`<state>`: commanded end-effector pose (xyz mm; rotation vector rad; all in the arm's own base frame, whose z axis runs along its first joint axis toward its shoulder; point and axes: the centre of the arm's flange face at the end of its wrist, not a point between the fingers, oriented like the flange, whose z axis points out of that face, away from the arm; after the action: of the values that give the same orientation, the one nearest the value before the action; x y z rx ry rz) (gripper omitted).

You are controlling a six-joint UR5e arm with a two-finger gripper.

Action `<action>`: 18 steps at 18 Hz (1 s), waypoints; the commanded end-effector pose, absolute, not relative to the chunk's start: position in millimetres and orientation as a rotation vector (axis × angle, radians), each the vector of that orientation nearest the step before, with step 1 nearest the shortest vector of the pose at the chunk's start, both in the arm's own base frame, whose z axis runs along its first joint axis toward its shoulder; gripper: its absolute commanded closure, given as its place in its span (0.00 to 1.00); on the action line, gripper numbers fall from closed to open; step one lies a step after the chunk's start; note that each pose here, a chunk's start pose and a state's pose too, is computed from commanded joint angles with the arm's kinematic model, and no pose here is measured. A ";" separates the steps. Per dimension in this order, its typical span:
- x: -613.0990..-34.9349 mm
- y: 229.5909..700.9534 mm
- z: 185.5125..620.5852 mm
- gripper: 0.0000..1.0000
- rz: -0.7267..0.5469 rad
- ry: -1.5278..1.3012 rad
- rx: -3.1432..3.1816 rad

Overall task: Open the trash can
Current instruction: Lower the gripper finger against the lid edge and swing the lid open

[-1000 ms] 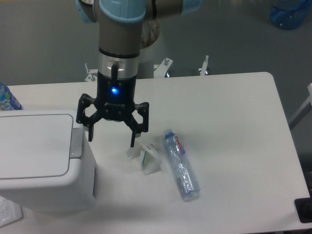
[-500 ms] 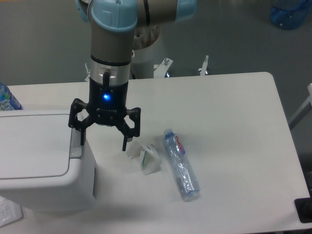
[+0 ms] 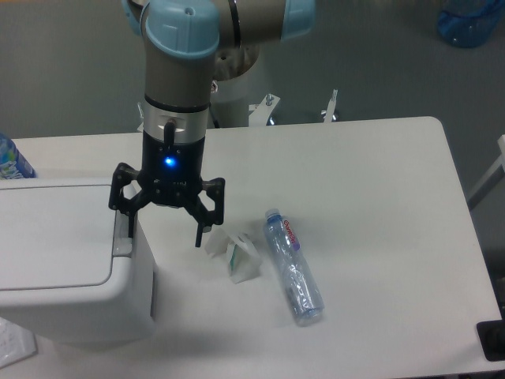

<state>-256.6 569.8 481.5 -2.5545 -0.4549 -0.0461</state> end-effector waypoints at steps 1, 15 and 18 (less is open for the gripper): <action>-256.0 569.2 480.3 0.00 -0.047 -0.455 -2.556; -258.0 578.9 513.5 0.00 0.005 -0.406 -2.496; -271.7 579.7 534.1 0.00 0.144 -0.358 -2.494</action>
<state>-271.7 579.7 534.1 -2.4940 -0.3585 0.1442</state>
